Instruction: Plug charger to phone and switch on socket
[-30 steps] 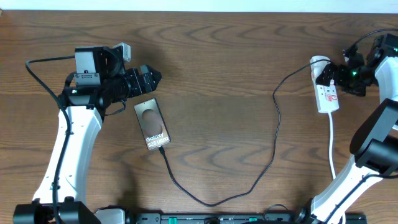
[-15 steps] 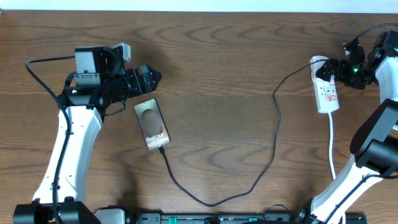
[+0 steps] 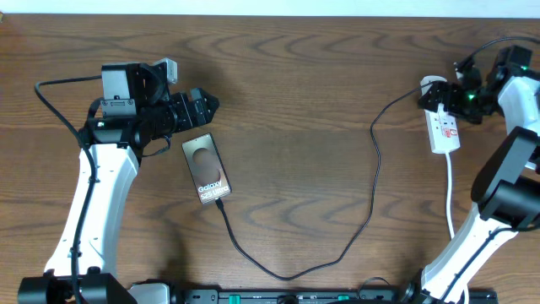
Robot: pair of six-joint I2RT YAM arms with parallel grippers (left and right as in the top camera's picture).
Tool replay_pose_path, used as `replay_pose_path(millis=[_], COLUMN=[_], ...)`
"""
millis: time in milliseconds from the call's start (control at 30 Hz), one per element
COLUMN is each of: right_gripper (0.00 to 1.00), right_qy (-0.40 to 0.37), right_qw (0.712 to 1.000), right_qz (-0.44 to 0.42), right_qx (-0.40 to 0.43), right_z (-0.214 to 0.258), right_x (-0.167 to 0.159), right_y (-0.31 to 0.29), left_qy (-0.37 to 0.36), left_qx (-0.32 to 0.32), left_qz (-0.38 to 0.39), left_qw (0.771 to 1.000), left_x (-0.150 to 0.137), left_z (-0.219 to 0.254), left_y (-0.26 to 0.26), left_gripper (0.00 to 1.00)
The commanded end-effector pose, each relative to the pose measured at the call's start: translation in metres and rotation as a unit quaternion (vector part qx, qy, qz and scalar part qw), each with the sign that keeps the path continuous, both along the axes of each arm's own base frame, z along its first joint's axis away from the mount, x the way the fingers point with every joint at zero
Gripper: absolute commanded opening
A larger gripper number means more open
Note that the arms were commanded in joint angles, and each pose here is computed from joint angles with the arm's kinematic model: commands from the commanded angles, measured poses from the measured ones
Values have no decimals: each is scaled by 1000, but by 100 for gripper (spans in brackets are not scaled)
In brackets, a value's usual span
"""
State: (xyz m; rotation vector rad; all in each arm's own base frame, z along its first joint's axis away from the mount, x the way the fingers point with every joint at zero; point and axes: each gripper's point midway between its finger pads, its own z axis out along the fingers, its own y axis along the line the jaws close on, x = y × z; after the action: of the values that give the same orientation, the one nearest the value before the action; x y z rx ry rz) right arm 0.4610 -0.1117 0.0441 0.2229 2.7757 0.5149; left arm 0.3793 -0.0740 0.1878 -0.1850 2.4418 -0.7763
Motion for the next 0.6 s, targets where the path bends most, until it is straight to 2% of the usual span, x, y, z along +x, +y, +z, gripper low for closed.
replay_pose_path(millis=[0,567], right_gripper=[99,99], right_qy=[6,14], right_qw=[1000,1000], right_qz=[3,5], right_qx=[17,19], right_z=[-3,-4], right_x=[2,-1], right_y=[11,14], left_qy=[-6,-2], left_qx=[-3,-3], left_qz=[2,2], left_qw=[1000,1000], left_x=[-1,-3], left_z=[6,4], left_y=[0,0], left_gripper=[93,93])
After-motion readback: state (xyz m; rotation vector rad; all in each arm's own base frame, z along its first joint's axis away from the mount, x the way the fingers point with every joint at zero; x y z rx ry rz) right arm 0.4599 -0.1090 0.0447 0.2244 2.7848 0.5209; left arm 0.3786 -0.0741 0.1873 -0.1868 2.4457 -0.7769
